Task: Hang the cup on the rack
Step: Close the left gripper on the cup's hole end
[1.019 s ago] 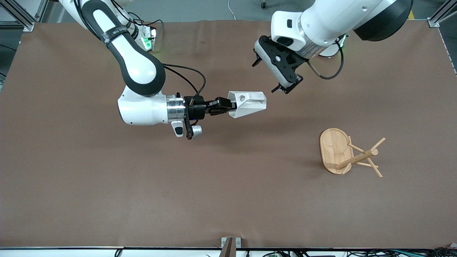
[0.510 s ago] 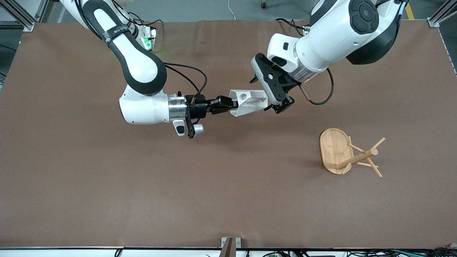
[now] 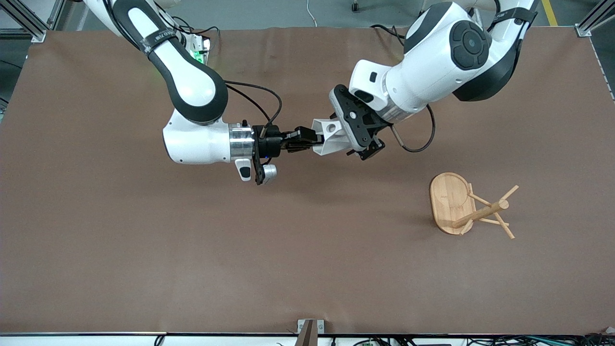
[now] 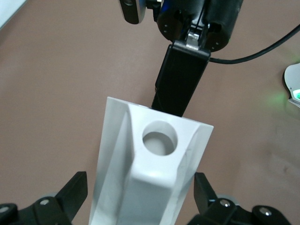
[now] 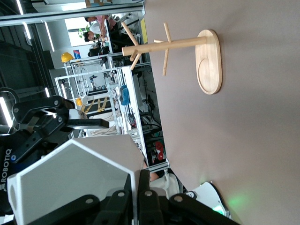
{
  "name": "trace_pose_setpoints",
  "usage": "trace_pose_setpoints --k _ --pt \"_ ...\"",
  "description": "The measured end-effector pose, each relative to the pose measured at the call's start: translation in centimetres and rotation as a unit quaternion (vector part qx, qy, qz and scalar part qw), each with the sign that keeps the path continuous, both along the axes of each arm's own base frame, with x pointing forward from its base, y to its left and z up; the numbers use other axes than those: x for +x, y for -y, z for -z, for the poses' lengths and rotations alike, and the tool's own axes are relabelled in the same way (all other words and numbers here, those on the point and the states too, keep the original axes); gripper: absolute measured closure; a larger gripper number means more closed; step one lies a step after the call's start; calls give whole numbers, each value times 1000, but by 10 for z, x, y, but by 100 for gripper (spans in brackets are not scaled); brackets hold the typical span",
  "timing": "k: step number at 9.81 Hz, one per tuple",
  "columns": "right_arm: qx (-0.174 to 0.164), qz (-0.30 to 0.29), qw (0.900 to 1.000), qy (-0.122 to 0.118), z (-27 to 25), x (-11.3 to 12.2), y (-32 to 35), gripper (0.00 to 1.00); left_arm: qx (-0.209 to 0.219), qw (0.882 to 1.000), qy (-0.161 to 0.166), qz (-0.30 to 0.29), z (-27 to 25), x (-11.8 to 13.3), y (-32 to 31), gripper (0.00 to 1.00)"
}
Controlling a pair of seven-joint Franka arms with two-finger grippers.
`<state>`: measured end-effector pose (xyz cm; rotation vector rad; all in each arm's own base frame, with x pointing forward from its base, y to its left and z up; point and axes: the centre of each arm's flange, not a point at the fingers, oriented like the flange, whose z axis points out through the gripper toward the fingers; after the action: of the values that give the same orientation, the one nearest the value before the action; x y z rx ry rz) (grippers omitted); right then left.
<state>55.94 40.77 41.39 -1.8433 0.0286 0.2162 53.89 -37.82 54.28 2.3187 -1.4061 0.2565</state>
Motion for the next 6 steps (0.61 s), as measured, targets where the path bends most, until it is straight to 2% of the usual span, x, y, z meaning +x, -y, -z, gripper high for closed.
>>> trace_pose_setpoints --k 3,6 --pt "-2 5 1000 3 -1 2 2 96 0 1000 5 9 0 0 0 16" --pt "-3 7 1000 -1 -1 2 3 96 1 1000 4 10 -1 -1 0 19"
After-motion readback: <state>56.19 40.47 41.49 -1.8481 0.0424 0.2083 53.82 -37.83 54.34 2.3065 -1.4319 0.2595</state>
